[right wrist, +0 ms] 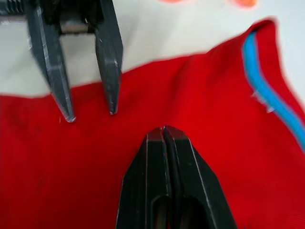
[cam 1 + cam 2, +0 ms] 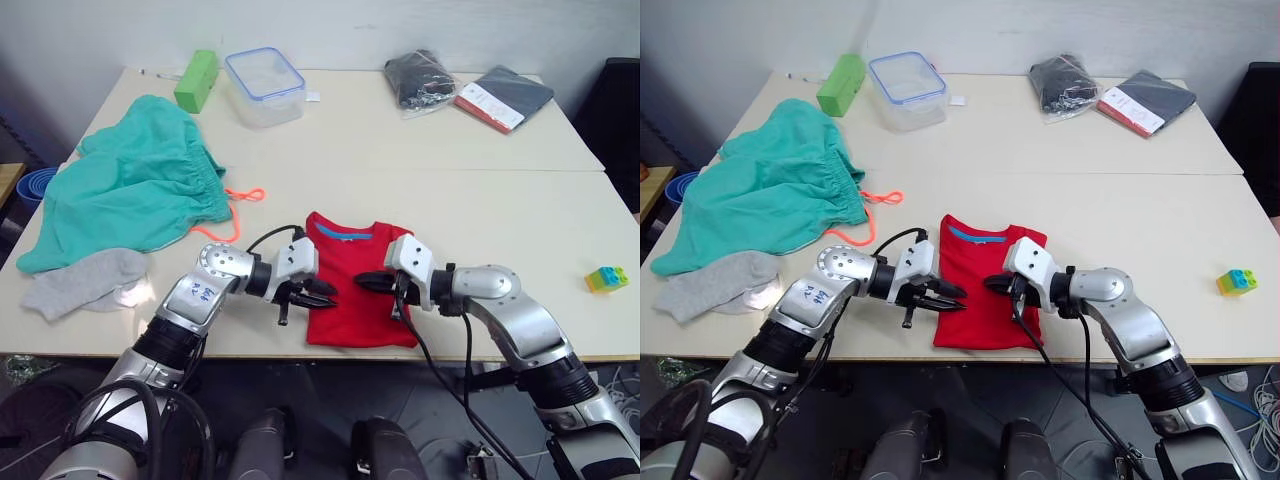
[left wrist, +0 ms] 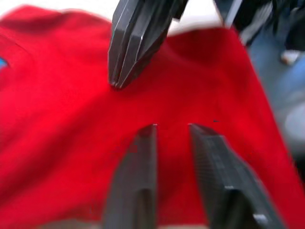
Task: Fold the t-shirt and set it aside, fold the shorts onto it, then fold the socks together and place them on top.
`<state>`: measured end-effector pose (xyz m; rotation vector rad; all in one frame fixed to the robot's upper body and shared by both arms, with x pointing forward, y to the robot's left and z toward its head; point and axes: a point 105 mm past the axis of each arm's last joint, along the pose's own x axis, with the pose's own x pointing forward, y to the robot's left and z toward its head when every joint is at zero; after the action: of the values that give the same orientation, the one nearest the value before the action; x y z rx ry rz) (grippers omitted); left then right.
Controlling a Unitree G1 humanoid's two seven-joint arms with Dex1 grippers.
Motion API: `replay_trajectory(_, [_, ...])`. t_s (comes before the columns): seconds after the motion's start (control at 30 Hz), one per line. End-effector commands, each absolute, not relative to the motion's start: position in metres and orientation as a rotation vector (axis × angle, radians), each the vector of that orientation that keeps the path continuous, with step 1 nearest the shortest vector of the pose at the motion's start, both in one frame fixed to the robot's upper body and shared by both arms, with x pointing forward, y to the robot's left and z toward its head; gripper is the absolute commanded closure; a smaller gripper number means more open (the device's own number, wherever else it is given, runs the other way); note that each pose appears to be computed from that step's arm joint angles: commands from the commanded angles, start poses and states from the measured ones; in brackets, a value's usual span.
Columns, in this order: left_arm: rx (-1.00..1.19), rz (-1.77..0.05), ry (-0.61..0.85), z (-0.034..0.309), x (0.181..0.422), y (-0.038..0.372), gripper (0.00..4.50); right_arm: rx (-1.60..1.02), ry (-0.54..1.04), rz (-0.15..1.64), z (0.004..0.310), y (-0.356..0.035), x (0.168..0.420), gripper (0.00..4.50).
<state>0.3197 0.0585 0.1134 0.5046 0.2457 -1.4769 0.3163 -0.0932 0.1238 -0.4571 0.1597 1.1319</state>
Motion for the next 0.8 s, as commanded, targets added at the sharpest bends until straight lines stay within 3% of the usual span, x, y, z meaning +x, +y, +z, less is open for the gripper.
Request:
replay_trajectory(0.03, [0.583, -1.408, 0.228, 0.109, 0.331, 0.055, 4.49, -0.489, 0.180, 1.079, 0.119, -0.101, 0.322, 4.50])
replay_trajectory(0.27, [0.595, -1.357, 0.267, 0.092, 0.333, 0.064, 4.49, -0.538, 0.259, 0.748, 0.111, -0.149, 0.376, 4.50])
replay_trajectory(0.5, [0.586, -1.350, 0.270, 0.089, 0.331, 0.067, 4.49, -0.540, 0.240, 0.548, 0.128, -0.187, 0.410, 4.50])
replay_trajectory(0.63, [0.546, -1.361, 0.242, 0.096, 0.326, 0.063, 4.49, -0.443, 0.121, 0.652, 0.157, -0.169, 0.402, 4.50])
replay_trajectory(0.8, [0.442, -1.364, 0.180, 0.125, 0.325, 0.060, 4.49, -0.414, 0.032, 0.881, 0.174, -0.138, 0.357, 4.50])
